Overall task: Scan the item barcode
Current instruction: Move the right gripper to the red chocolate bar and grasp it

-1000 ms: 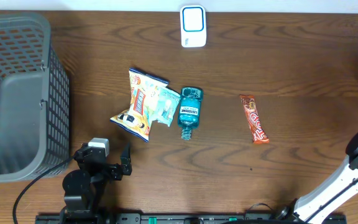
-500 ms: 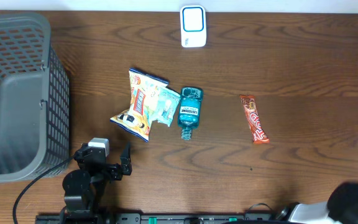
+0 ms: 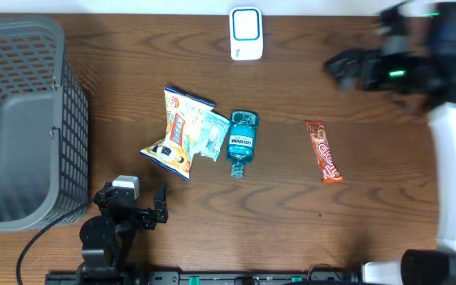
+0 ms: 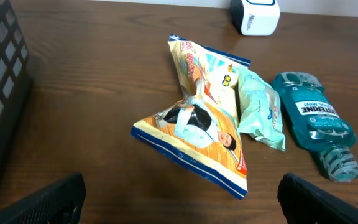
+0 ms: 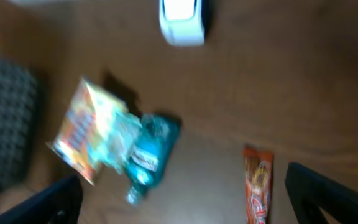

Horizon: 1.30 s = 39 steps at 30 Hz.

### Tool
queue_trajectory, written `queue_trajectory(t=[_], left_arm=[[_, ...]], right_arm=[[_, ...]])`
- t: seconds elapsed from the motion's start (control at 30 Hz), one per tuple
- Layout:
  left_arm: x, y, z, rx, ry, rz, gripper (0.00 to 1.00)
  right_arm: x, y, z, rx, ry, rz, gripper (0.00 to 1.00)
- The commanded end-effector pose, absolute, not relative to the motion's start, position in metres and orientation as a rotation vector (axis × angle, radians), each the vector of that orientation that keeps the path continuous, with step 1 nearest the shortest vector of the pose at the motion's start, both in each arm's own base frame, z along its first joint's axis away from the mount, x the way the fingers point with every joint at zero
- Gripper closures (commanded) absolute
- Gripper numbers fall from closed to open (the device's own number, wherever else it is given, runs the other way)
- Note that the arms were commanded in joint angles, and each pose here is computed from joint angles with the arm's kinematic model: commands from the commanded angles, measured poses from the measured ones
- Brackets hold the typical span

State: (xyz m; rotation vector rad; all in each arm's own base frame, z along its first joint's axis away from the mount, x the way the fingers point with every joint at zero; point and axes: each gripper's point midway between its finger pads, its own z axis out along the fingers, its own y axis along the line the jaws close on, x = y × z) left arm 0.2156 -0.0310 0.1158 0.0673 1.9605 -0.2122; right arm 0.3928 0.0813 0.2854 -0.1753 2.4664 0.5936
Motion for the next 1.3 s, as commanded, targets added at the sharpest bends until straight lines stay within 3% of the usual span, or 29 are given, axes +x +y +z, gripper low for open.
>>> queue_trajectory(t=[0.0, 0.2, 0.33, 0.5, 0.77, 1.03, 1.27], left_arm=[[0.214, -0.032, 0.106, 0.058, 1.991, -0.225, 0.01], [0.214, -0.032, 0.106, 0.058, 1.991, -0.225, 0.01], [0.214, -0.032, 0.106, 0.058, 1.991, -0.225, 0.01], [0.214, -0.032, 0.106, 0.058, 1.991, -0.225, 0.01], [0.214, -0.032, 0.106, 0.058, 1.991, -0.225, 0.01], [0.214, -0.032, 0.106, 0.058, 1.991, -0.225, 0.01], [0.214, -0.032, 0.106, 0.058, 1.991, -0.225, 0.02]], right_arm=[[0.391, 0.081, 0.217, -0.261, 2.657, 0.265, 0.01], [0.374, 0.077, 0.129, -0.258, 2.902, -0.01, 0.03], [0.368, 0.074, 0.094, -0.224, 2.999, -0.09, 0.28], [0.354, 0.076, 0.062, -0.259, 3.101, -0.121, 0.48], [0.341, 0.049, 0.03, -0.164, 3.136, -0.446, 0.52], [0.331, 0.052, 0.014, -0.205, 3.144, -0.481, 0.63], [0.329, 0.046, 0.007, -0.19, 3.074, -0.636, 0.64]])
